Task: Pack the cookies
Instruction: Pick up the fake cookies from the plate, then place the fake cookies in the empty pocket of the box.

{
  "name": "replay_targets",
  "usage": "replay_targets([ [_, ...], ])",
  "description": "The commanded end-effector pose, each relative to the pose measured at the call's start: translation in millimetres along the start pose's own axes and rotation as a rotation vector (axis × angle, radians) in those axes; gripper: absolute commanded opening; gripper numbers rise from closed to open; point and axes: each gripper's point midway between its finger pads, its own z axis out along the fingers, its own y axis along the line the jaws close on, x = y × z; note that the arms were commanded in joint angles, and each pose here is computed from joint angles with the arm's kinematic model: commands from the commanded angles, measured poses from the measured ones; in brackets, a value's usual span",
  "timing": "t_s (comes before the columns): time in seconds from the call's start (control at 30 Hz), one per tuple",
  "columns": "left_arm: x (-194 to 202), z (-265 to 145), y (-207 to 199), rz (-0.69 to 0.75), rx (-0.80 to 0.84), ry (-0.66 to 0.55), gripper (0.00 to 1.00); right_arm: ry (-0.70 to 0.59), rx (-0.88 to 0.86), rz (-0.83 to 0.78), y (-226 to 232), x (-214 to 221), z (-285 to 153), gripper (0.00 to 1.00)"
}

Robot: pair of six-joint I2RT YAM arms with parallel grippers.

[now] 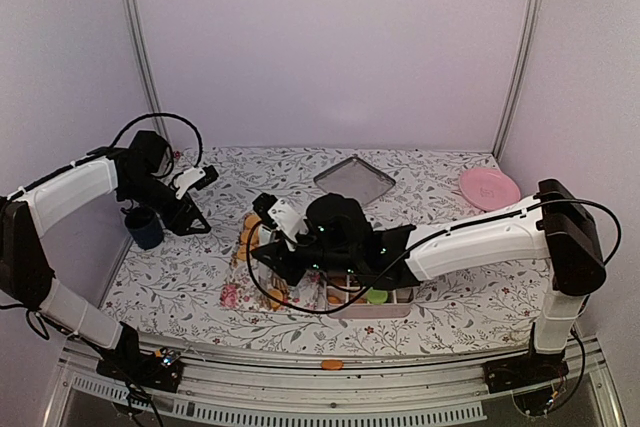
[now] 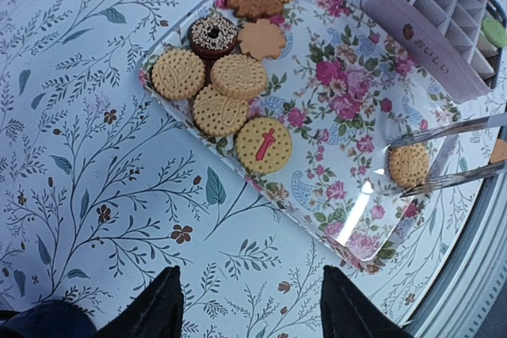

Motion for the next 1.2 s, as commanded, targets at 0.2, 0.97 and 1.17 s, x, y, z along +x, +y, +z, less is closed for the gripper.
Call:
replay_targets([
  [0.2, 1, 0, 2, 0.002, -0.004, -0.014, 0.59, -0.128, 0.132, -0.02, -31, -79, -60, 0.01],
  [0.97, -2, 4, 4, -0.004, 0.012, -0.015, 0.58, -0.038, 0.451, 0.224, -105, -4, -239, 0.03],
  [1.17, -2, 4, 4, -0.008, 0.014, -0.015, 0.58, -0.01, 0.45, 0.245, -104, 7, -240, 0.07],
])
